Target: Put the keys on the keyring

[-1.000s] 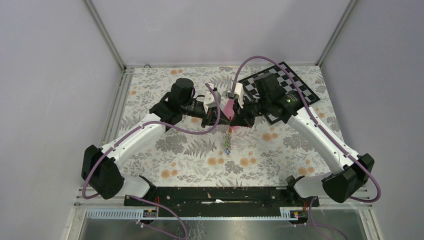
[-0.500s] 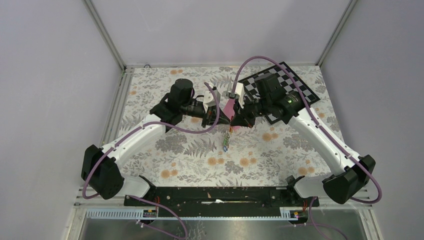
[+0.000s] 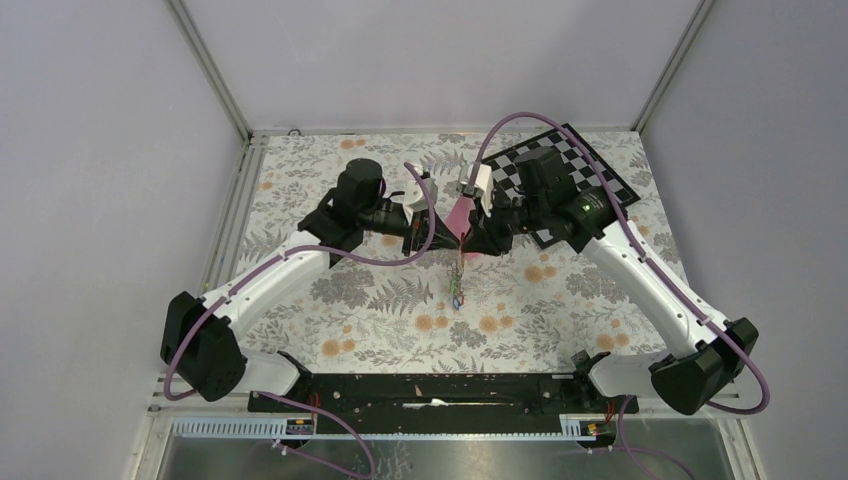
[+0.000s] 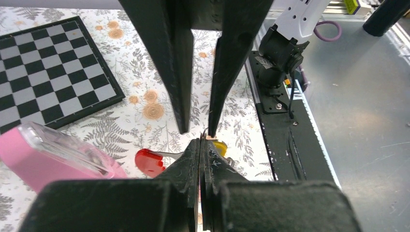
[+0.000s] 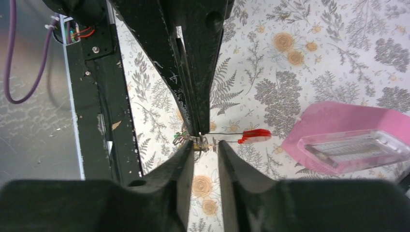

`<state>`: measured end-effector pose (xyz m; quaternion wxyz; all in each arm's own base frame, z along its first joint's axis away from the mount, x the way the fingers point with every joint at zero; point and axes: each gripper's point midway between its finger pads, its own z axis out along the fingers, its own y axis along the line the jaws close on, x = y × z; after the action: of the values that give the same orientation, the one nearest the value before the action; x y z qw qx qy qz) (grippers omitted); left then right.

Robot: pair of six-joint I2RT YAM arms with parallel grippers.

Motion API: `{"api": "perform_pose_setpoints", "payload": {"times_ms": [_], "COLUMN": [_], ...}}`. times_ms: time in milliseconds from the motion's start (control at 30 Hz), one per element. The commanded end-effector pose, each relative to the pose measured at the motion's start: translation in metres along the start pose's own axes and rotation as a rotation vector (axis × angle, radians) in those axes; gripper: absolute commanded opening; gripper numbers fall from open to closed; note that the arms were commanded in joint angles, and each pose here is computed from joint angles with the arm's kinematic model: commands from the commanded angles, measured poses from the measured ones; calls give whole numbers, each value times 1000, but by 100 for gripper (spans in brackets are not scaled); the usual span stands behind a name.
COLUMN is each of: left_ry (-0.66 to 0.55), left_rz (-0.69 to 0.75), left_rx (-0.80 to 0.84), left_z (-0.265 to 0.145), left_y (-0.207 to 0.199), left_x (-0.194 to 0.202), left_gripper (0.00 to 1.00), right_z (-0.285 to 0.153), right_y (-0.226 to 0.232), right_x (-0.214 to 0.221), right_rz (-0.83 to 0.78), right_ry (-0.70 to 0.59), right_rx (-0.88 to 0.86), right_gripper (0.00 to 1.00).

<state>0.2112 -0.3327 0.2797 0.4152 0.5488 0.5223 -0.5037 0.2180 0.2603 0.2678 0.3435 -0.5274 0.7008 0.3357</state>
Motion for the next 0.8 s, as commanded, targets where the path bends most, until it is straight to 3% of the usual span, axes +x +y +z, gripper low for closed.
{"api": "perform_pose_setpoints", "payload": {"times_ms": [0, 500, 600, 767], "left_ry": [-76, -116, -122, -131], "left_rz": [40, 17, 9, 1], "left_rx": [50, 67, 66, 71], "left_z": [-8, -8, -8, -10], "left_y": [-15, -18, -18, -20], "left_x": [-25, -30, -32, -34], "left_gripper": [0, 0, 0, 0], "right_z": [-13, -7, -5, -3], "right_y": [0, 10, 12, 13], "right_x": [-14, -4, -3, 0], "right_rz": [-35, 41, 49, 55], "right_ry": [-81, -123, -125, -125], "right_rx": [33, -63, -85, -94], "right_gripper": [37, 43, 32, 5]}}
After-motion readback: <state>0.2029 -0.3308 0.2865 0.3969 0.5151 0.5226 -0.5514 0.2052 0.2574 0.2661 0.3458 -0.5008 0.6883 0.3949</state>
